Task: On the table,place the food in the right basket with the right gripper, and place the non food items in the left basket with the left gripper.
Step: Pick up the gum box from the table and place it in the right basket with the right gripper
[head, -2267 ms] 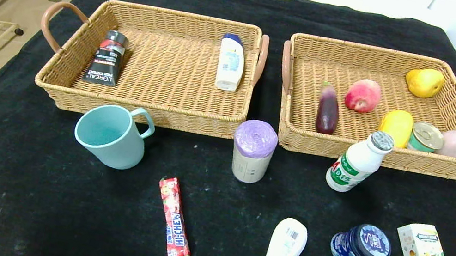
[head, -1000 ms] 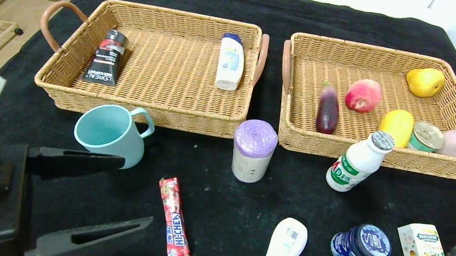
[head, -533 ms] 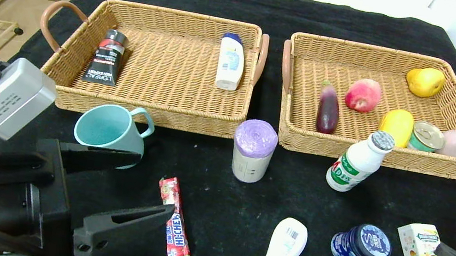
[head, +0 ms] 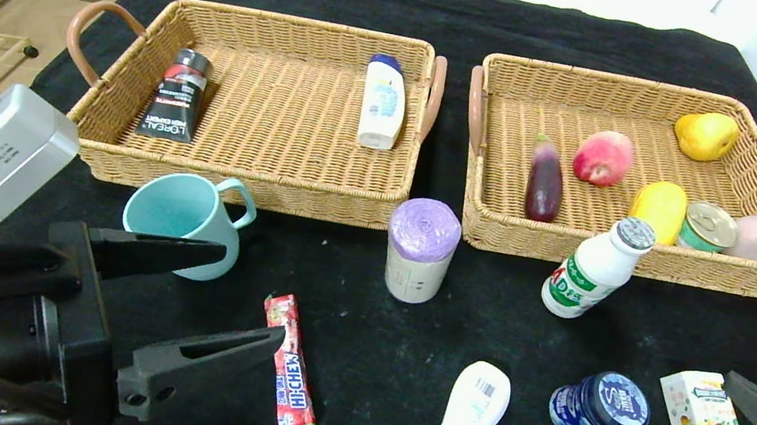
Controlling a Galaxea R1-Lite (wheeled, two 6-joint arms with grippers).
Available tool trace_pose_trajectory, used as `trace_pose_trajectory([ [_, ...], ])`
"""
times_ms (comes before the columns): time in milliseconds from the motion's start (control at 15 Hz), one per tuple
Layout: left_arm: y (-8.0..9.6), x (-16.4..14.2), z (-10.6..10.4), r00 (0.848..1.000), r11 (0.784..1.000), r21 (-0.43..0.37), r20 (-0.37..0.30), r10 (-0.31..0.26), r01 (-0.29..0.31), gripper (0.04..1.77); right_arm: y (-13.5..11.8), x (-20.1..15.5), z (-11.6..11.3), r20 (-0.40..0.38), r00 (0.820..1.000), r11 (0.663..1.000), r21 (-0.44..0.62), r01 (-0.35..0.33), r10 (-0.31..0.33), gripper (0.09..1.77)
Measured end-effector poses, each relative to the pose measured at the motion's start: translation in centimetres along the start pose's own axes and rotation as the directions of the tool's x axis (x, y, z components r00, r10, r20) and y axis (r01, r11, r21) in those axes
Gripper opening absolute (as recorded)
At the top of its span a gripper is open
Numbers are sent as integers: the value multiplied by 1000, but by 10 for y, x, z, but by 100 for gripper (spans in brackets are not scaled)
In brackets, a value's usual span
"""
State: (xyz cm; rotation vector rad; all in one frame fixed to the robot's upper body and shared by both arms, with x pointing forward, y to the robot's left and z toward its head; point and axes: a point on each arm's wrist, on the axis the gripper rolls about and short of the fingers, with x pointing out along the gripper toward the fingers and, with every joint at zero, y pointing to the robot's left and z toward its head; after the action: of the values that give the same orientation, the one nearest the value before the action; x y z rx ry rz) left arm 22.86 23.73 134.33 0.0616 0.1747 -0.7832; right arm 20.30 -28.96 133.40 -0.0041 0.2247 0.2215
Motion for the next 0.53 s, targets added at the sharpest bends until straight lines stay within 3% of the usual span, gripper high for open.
trace_pose_trajectory([
  [200,0,-2,1,1000,1000,2,6,7,-7,172,-1,8,5,-177,981,995,31,89,-83,171],
  [333,0,-2,1,1000,1000,3,8,9,-9,172,-1,8,14,-301,948,983,109,145,-107,171],
  [533,0,-3,1,1000,1000,4,9,10,-10,172,-3,19,24,-367,919,963,162,215,-143,171],
])
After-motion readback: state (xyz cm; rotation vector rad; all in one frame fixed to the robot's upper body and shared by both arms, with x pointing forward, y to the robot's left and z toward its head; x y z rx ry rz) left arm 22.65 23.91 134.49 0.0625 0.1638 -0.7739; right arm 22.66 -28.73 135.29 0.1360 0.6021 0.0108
